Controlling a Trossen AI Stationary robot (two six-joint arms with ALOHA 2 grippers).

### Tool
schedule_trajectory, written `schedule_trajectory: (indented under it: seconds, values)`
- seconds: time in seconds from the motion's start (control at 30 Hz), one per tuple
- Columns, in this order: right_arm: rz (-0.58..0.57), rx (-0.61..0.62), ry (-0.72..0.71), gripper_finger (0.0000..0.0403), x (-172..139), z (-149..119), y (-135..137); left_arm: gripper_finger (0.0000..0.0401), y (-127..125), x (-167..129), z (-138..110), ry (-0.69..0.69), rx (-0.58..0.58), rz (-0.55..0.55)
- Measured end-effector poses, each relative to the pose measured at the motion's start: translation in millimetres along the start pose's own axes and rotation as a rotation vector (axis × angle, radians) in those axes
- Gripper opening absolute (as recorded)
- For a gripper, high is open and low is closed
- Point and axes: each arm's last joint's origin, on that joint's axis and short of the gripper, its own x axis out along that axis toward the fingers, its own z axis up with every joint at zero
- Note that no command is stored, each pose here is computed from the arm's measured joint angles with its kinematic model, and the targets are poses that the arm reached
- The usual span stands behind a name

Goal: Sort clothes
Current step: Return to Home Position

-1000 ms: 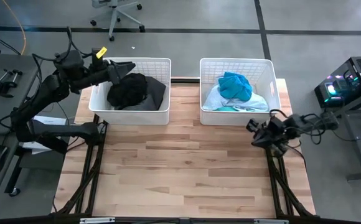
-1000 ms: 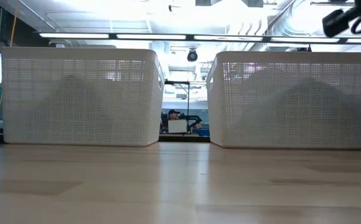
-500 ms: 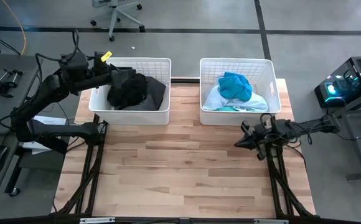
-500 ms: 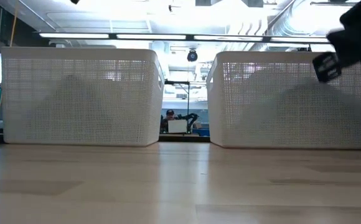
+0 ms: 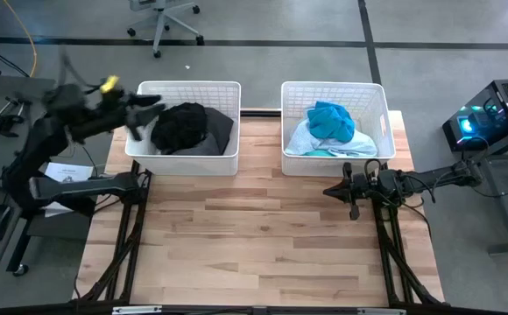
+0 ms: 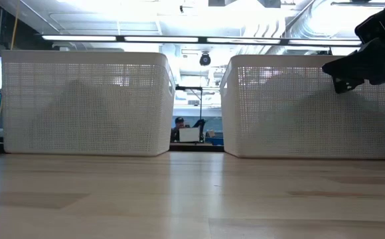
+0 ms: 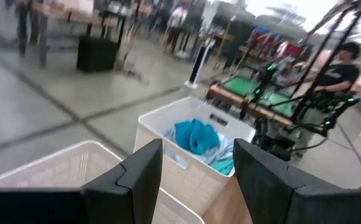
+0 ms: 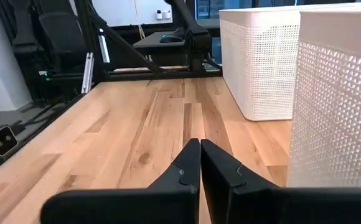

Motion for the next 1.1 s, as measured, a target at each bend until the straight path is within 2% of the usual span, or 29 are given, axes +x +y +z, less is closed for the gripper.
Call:
schedule_trajectory:
  seconds: [0.13, 0.23, 0.3, 0.37, 0.5, 0.63, 0.73, 0.97, 1.0, 1.1]
  values:
    - [0.008, 0.024, 0.0, 0.0, 0.0, 0.0, 0.3, 0.0186, 7.0, -36.2, -21.0, -0.06, 0.026, -0.031]
    - [0.008, 0.052, 0.001, 0.0, 0.0, 0.0, 0.3, 0.0186, 14.6, -42.6, -45.3, -0.05, -0.035, -0.028]
    - [0.009, 0.067, 0.0, 0.0, -0.1, 0.0, 0.3, 0.0186, 17.7, -35.5, -62.0, -0.035, -0.057, -0.088]
    - [0.009, 0.064, 0.001, 0.0, 0.0, 0.0, 0.3, 0.0186, 18.3, -23.2, -74.5, -0.071, -0.075, -0.2]
    - [0.009, 0.065, 0.0, 0.0, -0.1, 0.0, 0.3, 0.0186, 20.5, 9.8, -103.1, -0.214, -0.127, -0.399]
    - [0.01, 0.065, 0.0, 0.0, 0.0, 0.1, 0.3, 0.0186, 22.6, 38.4, -133.9, -0.335, -0.238, -0.513]
    - [0.01, 0.065, 0.0, 0.0, -0.1, 0.1, 0.3, 0.0186, 20.5, 52.4, -152.1, -0.302, -0.288, -0.557]
    - [0.011, 0.065, -0.001, 0.0, -0.1, 0.2, 0.4, 0.0186, 11.5, 67.6, -176.9, -0.045, -0.506, -0.653]
    - [0.011, 0.065, -0.001, 0.0, -0.1, 0.2, 0.3, 0.0186, 11.6, 68.5, -179.9, -0.033, -0.483, -0.649]
    - [0.011, 0.065, -0.001, 0.0, -0.1, 0.2, 0.4, 0.0186, 6.7, 68.0, -185.4, -0.062, -0.313, -0.675]
